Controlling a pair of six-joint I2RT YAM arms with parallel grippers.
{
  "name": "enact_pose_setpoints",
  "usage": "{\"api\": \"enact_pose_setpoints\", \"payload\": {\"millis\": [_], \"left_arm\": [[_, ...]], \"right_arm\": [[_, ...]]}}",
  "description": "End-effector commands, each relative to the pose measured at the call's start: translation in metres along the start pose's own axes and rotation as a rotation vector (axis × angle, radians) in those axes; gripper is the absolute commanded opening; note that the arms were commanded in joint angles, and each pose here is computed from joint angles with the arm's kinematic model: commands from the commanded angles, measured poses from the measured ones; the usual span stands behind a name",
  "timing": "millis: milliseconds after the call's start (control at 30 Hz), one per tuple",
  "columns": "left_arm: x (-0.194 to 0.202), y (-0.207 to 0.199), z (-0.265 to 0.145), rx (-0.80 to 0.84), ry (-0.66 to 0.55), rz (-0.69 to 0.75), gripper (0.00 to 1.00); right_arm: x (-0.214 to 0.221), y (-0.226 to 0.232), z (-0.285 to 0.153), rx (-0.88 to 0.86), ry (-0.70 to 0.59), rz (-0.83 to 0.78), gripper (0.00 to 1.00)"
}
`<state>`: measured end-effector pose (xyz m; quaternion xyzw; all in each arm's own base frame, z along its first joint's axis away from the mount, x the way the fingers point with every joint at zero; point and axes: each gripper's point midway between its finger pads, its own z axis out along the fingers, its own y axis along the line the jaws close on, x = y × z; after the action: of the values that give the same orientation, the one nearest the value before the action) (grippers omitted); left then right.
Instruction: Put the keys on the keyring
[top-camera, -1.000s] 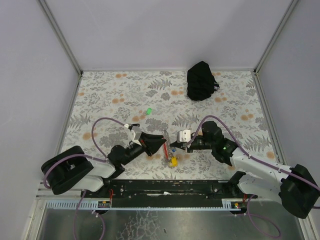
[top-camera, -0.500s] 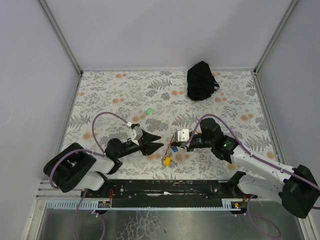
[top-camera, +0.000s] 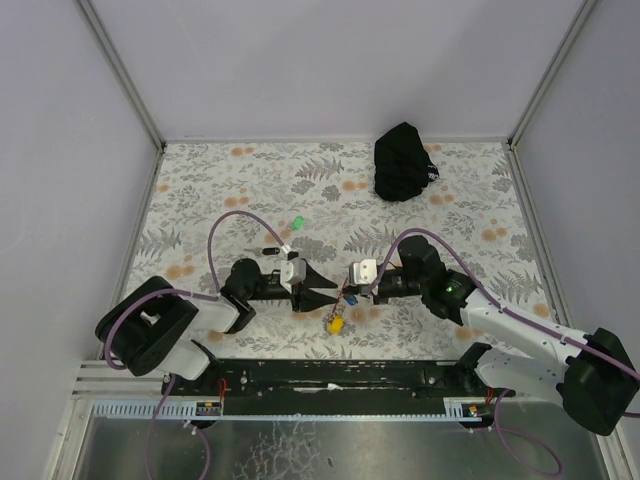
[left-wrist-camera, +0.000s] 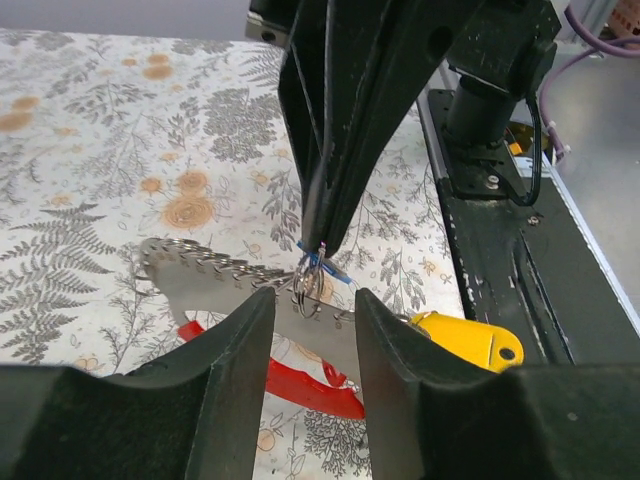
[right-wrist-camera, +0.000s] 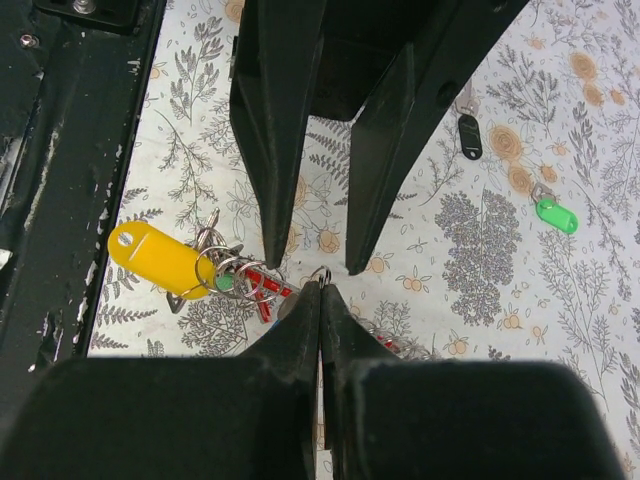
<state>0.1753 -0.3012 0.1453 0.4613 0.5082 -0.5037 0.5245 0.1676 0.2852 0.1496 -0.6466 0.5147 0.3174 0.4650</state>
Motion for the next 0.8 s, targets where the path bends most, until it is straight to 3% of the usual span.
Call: {"api": "enact_pose_setpoints", "payload": {"millis": [0, 200, 500, 600, 767], "left_arm": [[0.0015, -0.0053, 0.0062, 0.074, 0.011, 0.032, 0.37], [0.0042, -0.0039, 0.0108, 0.084, 0.019, 0.022, 0.31], [0.0044, -0.0043, 0.0147, 0.094, 0.022, 0.016, 0.13], [0.0031, -0.0047, 0.0150, 0.094, 0.018, 0.013, 0.02], [-0.0010, 0.0013, 0.0114, 0.022, -0.016, -0.002, 0.00]], "right_arm": [[-0.0356, -0.0123, -0.0016, 0.009, -0.080, -0.079, 0.00], [-0.0374, -0.0094, -0.0004, -0.011, -0.089, -0.077, 0.00], [-0.0381, -0.0079, -0.0007, -0.021, -0.089, -0.073, 0.00], [-0.0377, -0.0074, -0.0006, -0.025, -0.086, -0.068, 0.00], [-0.0335, -0.0089, -0.0051, 0.002, -0.061, -0.062, 0.00]]}}
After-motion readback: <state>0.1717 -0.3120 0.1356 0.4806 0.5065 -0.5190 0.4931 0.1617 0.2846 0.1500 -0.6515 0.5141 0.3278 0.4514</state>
